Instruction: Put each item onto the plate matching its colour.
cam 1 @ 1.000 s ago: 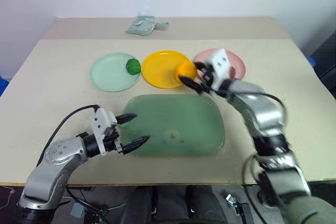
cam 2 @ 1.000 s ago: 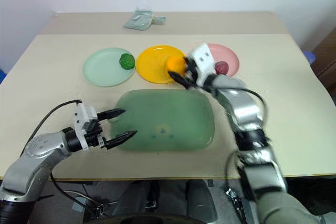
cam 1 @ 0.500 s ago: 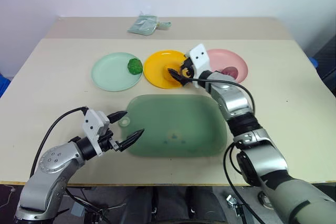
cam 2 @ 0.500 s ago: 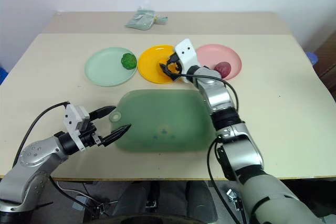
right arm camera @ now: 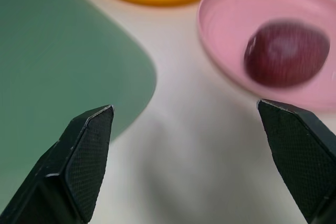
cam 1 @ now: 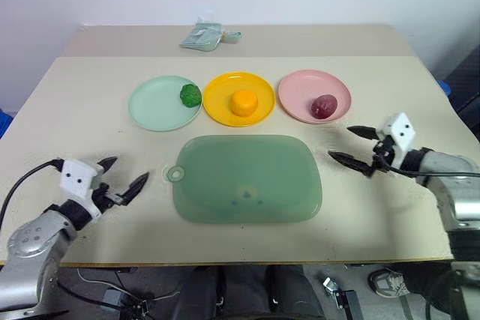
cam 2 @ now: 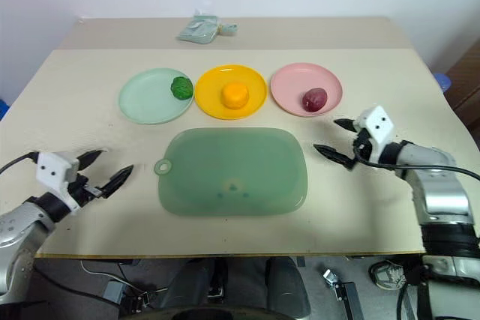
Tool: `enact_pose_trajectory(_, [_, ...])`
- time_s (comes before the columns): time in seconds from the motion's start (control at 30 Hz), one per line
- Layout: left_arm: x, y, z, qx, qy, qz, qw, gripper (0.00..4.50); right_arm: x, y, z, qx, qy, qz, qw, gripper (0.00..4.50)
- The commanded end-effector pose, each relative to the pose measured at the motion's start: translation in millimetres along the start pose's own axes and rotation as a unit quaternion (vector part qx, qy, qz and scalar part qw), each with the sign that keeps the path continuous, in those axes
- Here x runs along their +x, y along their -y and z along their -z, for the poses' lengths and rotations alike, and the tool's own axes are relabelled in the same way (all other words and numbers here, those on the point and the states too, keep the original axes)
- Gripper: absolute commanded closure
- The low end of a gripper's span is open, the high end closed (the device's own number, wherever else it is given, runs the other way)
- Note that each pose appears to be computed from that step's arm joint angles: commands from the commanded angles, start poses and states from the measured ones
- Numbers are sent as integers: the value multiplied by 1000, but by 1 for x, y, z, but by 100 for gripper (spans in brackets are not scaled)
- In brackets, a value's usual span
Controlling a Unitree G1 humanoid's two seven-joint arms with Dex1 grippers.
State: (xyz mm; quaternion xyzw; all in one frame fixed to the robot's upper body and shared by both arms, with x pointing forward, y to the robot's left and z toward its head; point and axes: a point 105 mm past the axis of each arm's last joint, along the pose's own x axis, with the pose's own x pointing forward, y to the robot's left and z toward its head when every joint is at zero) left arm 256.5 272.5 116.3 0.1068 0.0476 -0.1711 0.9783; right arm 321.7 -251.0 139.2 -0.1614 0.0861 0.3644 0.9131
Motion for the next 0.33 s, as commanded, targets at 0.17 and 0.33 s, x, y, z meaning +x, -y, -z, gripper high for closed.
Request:
enact_pose_trajectory(0.17, [-3,12,-11,8,14,2,1000,0,0,8,-19,-11,21,7,1000,5])
enact_pose_trajectory(0.33, [1,19,-14,4,17,5,1000,0,13,10,-26,-11,33,10,999,5])
